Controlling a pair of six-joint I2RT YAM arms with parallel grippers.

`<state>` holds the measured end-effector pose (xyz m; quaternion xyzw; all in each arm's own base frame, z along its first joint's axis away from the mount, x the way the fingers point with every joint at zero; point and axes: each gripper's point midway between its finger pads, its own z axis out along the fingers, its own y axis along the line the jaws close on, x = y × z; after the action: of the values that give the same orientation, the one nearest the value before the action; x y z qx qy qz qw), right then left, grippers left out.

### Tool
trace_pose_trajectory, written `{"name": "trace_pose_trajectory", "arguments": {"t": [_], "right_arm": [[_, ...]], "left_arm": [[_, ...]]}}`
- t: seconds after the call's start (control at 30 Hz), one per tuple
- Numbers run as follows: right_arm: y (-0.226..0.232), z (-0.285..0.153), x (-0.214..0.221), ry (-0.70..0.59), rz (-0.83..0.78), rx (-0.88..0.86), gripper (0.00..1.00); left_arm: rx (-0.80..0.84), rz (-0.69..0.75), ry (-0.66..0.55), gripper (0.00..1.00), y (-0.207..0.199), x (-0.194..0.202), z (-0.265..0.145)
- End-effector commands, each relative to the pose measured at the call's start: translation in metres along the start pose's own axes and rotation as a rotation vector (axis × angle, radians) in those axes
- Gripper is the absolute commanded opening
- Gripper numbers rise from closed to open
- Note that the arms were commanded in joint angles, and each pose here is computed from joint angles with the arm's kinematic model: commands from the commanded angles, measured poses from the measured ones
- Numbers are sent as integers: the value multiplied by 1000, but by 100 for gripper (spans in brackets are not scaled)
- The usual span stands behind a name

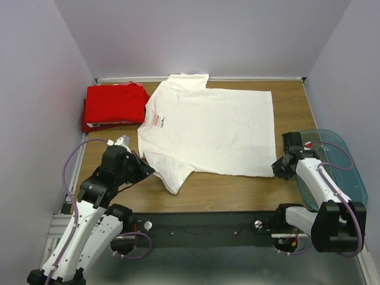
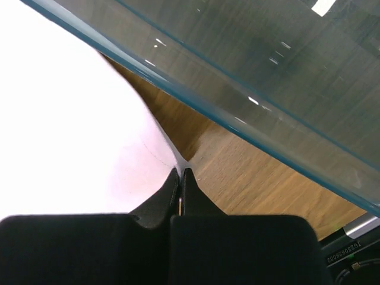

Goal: Fold and stack the t-shirts
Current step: Fold the tshirt

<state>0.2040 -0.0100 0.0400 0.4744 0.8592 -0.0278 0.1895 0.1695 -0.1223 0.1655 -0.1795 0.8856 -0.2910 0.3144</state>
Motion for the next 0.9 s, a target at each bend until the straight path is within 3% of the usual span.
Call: {"name": "trace_pose_trajectory", "arguments": {"t": [0.0,0.63,0.87], "right_arm": [[-16,-4,0,-9,1,53,1],[-23,-26,6,2,-12,13,0],[-6,-33,4,48,-112,-43,1]], "left_arm": [[46,-26,79,0,-7,18,-14],[118,-122,143,0,-7,53,-64],[95,-70,62,0,-19,19,-46]]}}
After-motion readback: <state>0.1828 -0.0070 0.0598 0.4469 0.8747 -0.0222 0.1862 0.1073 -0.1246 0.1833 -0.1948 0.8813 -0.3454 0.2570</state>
